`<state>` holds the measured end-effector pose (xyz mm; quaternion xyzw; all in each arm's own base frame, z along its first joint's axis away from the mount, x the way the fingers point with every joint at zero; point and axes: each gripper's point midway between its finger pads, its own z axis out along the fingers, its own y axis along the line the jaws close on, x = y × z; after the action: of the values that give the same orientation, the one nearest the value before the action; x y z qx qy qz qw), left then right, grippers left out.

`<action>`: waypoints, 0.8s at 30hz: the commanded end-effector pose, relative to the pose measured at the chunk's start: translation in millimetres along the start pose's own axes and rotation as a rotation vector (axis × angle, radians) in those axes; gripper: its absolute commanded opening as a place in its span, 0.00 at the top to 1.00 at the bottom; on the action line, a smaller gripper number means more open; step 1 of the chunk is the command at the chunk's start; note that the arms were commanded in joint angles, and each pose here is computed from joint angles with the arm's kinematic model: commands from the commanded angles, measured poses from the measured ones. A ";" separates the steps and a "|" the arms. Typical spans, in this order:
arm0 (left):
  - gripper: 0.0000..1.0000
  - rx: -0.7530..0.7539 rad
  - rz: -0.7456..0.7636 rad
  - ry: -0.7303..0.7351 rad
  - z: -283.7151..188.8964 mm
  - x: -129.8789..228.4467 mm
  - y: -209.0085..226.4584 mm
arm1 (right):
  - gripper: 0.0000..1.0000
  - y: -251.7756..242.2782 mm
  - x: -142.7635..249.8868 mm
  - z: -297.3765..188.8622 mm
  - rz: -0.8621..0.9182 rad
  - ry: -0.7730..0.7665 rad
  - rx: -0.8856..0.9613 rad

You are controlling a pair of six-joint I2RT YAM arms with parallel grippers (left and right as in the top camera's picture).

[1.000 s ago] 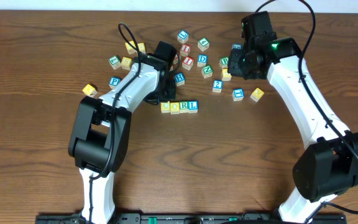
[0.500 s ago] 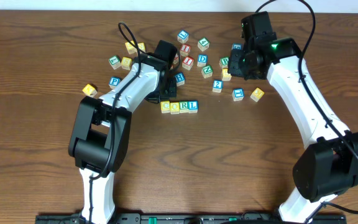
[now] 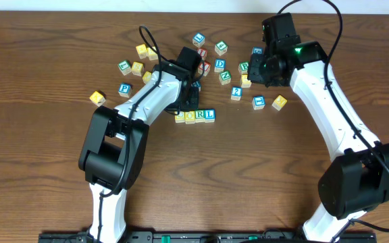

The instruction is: Spell out CORL

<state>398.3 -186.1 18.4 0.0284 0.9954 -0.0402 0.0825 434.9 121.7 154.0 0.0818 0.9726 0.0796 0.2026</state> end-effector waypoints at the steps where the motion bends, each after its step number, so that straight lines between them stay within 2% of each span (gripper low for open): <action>1: 0.93 -0.036 0.010 0.013 6.0 3.7 8.2 | 0.74 -1.7 3.6 4.3 -0.014 0.012 0.015; 15: 0.92 -0.048 0.010 0.037 5.7 9.6 11.0 | 0.73 -2.0 4.2 4.3 -0.014 0.015 0.017; 18: 0.93 -0.074 0.008 0.006 5.5 2.5 16.0 | 0.74 -2.0 4.2 4.3 -0.014 0.015 0.017; 24: 0.93 -0.130 -0.047 -0.045 -17.8 -24.8 54.5 | 0.73 -1.9 4.0 4.3 -0.014 0.014 0.017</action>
<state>403.6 -160.2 18.7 0.0185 0.9961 0.0010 0.0863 433.6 121.0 153.4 0.0820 0.9733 0.0777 0.1999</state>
